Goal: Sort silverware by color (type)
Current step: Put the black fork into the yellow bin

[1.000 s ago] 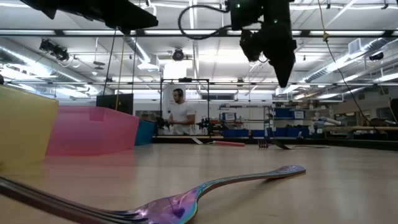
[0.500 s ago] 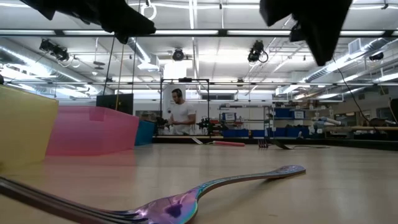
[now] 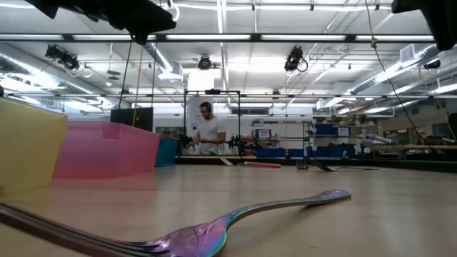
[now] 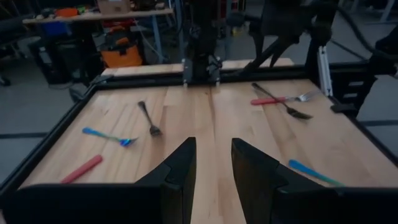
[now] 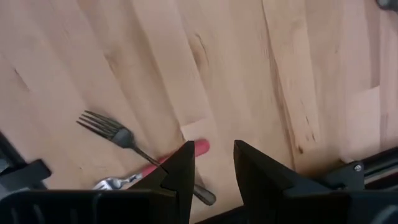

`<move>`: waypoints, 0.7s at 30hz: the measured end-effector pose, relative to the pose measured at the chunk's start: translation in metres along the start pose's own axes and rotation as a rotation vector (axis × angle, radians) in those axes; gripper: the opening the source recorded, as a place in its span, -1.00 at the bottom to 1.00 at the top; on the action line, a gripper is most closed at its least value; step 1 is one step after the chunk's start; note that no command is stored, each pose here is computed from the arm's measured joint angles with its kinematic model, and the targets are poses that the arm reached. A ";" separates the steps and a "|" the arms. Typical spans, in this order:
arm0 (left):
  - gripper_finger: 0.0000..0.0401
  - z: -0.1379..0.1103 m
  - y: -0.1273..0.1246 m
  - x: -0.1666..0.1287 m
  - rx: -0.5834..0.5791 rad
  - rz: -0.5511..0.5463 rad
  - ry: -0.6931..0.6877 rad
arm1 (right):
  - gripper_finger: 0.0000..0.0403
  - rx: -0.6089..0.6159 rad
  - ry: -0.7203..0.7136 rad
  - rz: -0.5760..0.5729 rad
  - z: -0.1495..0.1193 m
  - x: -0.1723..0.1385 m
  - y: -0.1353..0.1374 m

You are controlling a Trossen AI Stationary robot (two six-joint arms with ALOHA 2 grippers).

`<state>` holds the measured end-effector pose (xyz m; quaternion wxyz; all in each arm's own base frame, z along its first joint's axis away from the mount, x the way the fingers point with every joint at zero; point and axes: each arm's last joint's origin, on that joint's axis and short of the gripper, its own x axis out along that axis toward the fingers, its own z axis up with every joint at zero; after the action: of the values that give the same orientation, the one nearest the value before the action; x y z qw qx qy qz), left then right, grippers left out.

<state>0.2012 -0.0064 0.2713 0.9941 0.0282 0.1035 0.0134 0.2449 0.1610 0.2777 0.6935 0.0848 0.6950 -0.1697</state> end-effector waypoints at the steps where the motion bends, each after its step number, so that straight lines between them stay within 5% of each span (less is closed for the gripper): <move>1: -0.49 0.001 -0.001 0.000 0.001 -0.002 -0.009 | -0.41 -0.006 -0.009 -0.011 -0.004 0.002 0.003; 21: -0.49 0.005 -0.001 0.000 0.035 -0.003 -0.053 | -0.41 -0.118 -0.015 0.168 -0.068 0.081 0.047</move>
<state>0.2021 -0.0078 0.2763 0.9959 0.0460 0.0775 0.0092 0.1964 0.2190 0.1899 0.7145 0.1006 0.6888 -0.0706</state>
